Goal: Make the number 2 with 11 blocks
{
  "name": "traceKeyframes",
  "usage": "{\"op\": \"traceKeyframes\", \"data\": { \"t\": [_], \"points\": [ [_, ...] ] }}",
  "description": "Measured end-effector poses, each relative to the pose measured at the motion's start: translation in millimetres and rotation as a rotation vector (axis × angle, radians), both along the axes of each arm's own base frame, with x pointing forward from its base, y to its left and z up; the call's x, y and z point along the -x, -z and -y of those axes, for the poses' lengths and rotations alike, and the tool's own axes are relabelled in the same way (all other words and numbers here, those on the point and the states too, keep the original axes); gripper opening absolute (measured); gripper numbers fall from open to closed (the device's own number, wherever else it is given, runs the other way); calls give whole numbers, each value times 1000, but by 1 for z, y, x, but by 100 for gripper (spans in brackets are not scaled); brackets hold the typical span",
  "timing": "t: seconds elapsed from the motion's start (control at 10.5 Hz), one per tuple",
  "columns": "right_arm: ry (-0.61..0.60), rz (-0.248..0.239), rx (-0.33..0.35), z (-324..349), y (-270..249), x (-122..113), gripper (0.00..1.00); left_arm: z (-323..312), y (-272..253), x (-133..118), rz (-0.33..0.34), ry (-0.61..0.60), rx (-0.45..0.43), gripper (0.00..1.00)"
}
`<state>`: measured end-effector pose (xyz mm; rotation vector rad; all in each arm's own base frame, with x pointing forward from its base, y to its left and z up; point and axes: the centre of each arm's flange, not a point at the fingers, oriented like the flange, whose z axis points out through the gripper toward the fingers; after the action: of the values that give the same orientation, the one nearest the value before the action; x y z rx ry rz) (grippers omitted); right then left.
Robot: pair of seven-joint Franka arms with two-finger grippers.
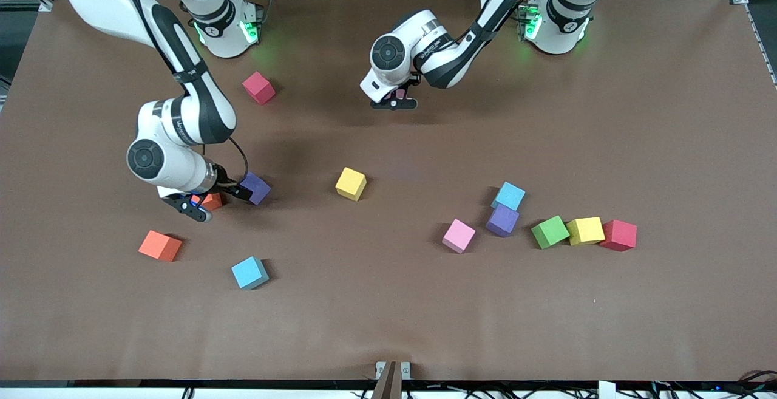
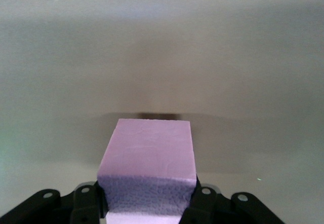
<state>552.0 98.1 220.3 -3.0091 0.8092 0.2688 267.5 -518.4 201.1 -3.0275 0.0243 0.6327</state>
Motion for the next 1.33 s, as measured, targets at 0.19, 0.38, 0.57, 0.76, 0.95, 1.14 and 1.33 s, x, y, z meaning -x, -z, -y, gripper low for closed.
{"op": "traceKeyframes", "data": {
  "t": [0.19, 0.38, 0.57, 0.76, 0.95, 1.14, 1.33],
  "points": [
    [38, 17, -17, -1, 4, 3, 100, -4, 5, -3, -5, -16, -17, 56],
    [61, 23, -29, 0, -1, 2, 100, -8, 9, -10, -3, -32, -27, 56],
    [68, 38, -34, 0, -9, -2, 100, -8, 12, -7, -6, -26, -33, 56],
    [100, 48, -33, 0, -17, -4, 100, -5, 18, -1, -12, -15, -41, 56],
    [140, 39, -26, -8, -14, -1, 100, 2, 17, 1, -7, -7, -33, 61],
    [151, 26, -21, -13, -9, 3, 100, 4, 18, -3, 2, -6, -33, 81],
    [154, 22, -16, -12, 3, 4, 100, 1, 19, -10, 31, 16, -43, 100]
  ]
}}
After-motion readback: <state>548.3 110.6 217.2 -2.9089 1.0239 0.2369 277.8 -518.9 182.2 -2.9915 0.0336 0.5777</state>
